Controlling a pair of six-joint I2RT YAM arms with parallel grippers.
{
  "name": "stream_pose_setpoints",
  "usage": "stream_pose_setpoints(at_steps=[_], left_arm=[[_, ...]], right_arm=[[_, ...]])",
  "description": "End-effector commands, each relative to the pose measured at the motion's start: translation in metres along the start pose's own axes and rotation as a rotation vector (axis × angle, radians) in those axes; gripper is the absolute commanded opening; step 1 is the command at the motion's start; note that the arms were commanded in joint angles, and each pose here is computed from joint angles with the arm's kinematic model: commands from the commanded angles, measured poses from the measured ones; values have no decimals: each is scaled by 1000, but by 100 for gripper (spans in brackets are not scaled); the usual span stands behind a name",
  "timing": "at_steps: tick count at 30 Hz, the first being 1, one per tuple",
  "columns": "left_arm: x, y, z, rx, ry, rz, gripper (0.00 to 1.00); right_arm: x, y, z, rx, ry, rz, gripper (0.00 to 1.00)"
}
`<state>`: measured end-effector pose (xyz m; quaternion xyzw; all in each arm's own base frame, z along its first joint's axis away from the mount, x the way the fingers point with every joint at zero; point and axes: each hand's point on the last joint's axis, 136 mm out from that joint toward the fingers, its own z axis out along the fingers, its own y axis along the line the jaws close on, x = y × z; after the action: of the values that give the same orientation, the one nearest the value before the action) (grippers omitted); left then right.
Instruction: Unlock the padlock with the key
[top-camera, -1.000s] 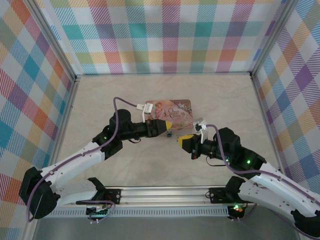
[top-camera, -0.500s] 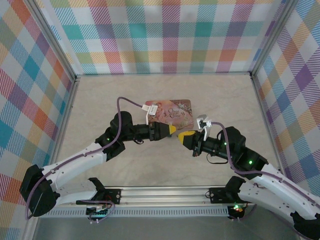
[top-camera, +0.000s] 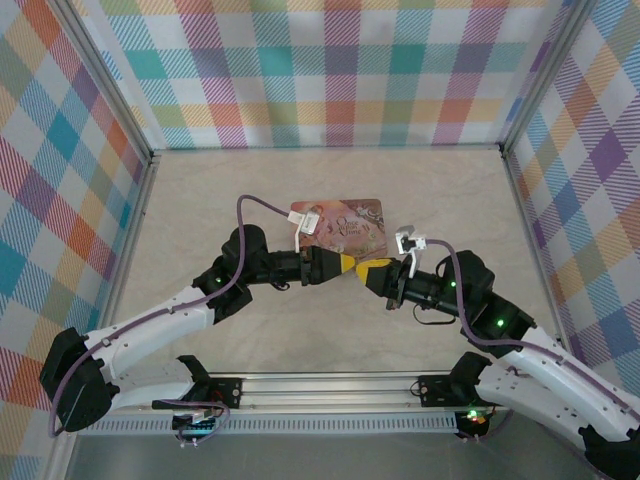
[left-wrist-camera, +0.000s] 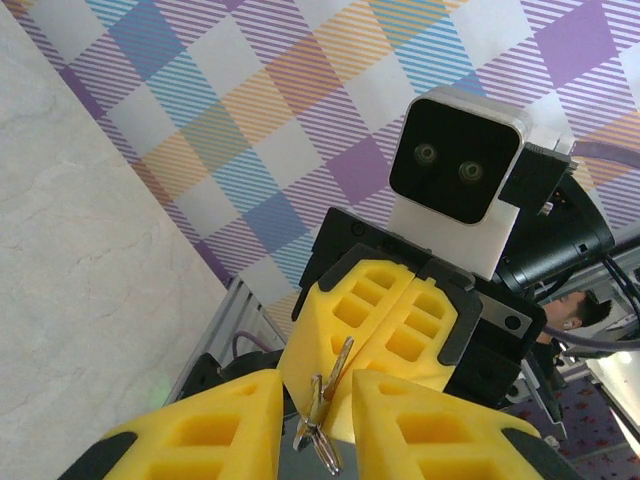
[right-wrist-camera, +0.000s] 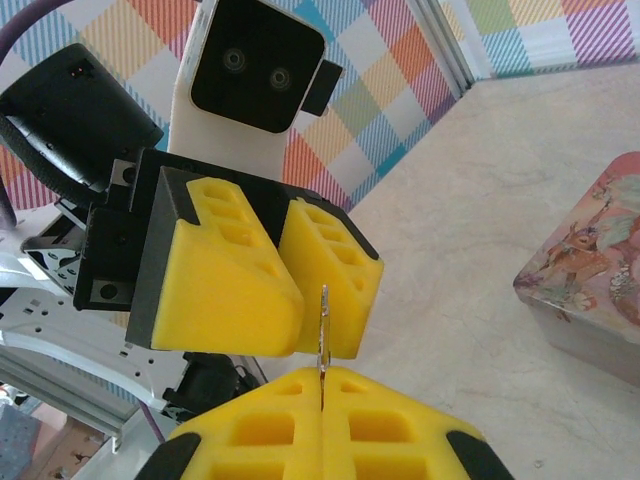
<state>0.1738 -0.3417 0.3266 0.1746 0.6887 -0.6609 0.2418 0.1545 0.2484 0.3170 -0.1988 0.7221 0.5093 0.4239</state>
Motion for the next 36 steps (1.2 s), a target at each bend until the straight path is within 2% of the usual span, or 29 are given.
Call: stream_pose_setpoints(at_steps=[1,3,6,8,10,12,13,15,18,24,28,31,36], left_arm=[[-2,-15,1,45,-7,59,24],[-2,-15,0,46,-10,61,18],[-3,-16,0,46,-12,66,3],[-2,-15,-1,37,-11,67,0],[-3,-13,-2,20,-21,73,0],[-6,-8,-6,-30,-37,86,0],[-6,-3,-8,-61,-42,91,0],[-9,4,-12,-131,-51,110,0],[-9,8,-15,-172,-44,124,0],[-11,1,-7,-108,-49,102,0],[-12,-3,-5,-69,-64,82,0],[-12,-6,-6,-53,-72,79,0],[-13,-7,-5,-44,-79,75,0]], right_arm=[[-6,7,0,-43,-15,10,0],[-5,7,0,-44,-11,16,0],[-4,4,0,-38,-7,25,0],[-3,1,0,-29,-12,33,1],[-4,-4,-2,-7,-21,44,14],[-3,-15,-6,53,-38,64,38],[-2,-20,-9,78,-49,71,45],[-1,-30,-16,125,-76,81,50],[-3,-28,-21,123,-93,78,50],[-7,-4,-6,-29,-73,62,44],[-11,6,4,-110,-84,63,49],[-11,8,9,-137,-90,77,49],[-12,12,15,-185,-97,96,42]])
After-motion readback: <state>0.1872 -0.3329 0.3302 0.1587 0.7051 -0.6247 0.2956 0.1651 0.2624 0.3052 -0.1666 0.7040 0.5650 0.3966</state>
